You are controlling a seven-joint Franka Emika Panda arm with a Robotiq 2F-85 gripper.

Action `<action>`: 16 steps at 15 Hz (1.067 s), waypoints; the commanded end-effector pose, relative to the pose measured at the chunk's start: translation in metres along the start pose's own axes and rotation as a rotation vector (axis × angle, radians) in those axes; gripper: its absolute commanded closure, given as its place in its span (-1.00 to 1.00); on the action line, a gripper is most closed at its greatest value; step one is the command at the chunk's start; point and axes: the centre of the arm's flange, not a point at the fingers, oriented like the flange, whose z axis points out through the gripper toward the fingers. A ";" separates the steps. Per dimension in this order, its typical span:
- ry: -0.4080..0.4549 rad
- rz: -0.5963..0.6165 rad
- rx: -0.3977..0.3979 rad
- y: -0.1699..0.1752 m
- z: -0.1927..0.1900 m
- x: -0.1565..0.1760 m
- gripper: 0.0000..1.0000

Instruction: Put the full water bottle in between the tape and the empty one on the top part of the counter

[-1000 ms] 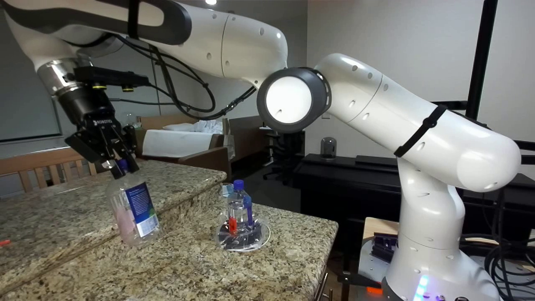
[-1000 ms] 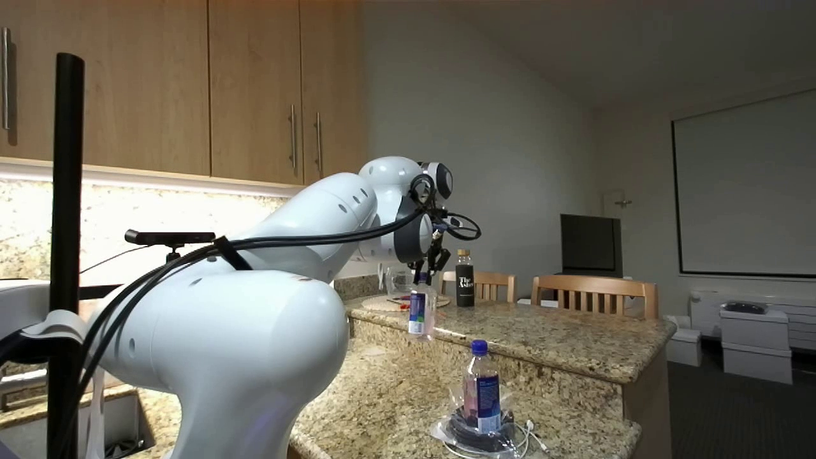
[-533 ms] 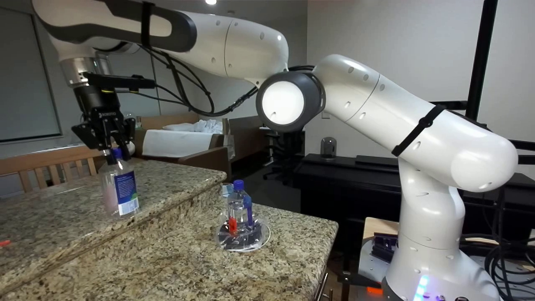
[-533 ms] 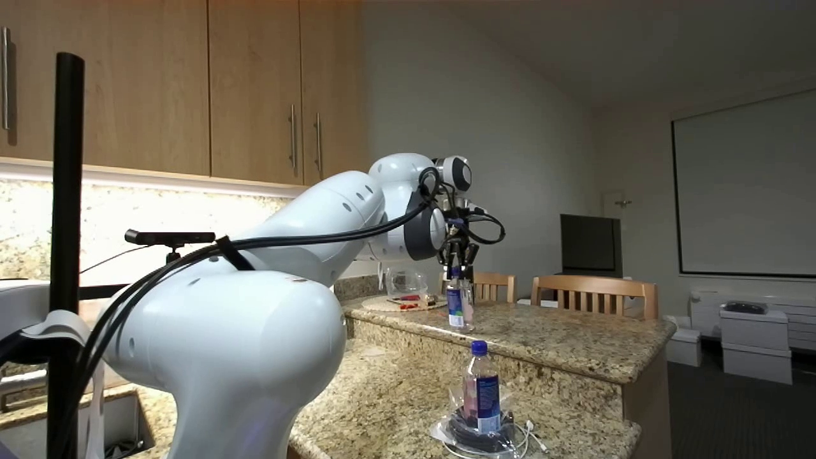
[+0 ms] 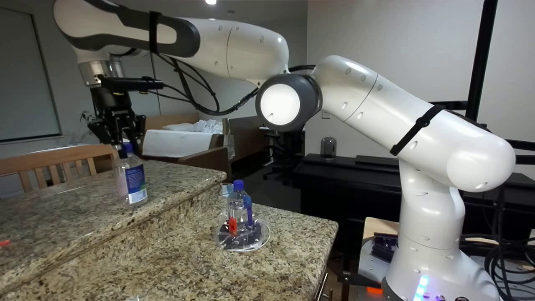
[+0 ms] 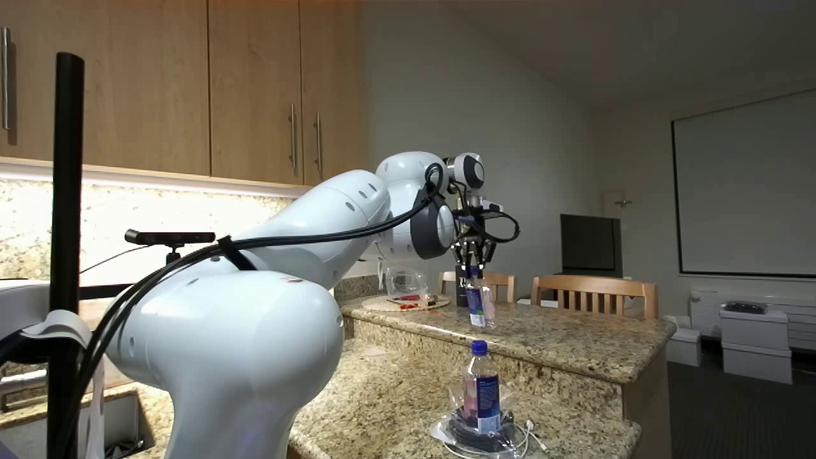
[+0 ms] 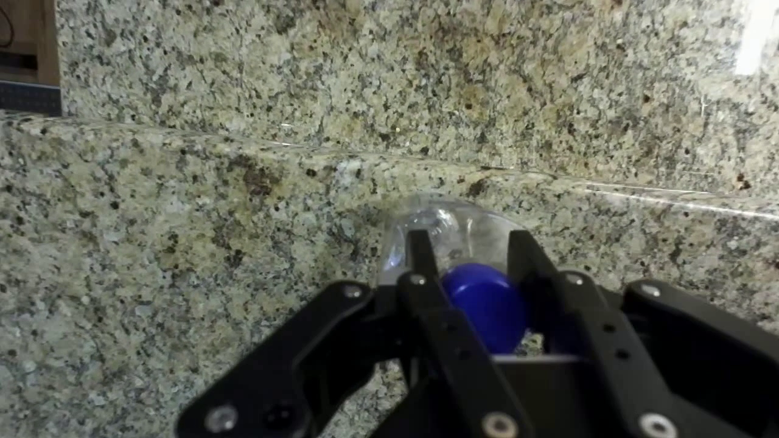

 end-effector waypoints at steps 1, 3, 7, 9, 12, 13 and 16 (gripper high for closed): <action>-0.024 0.059 0.020 0.020 0.014 -0.001 0.70; -0.033 0.078 0.020 0.028 0.020 0.003 0.70; -0.042 0.103 0.035 0.038 0.020 0.007 -0.21; -0.050 0.116 0.034 0.041 0.023 0.009 -0.44; -0.061 0.124 0.037 0.042 0.029 0.011 -0.81; -0.063 0.125 0.036 0.042 0.030 0.011 -0.95; -0.051 0.126 0.034 0.040 0.022 0.009 -1.00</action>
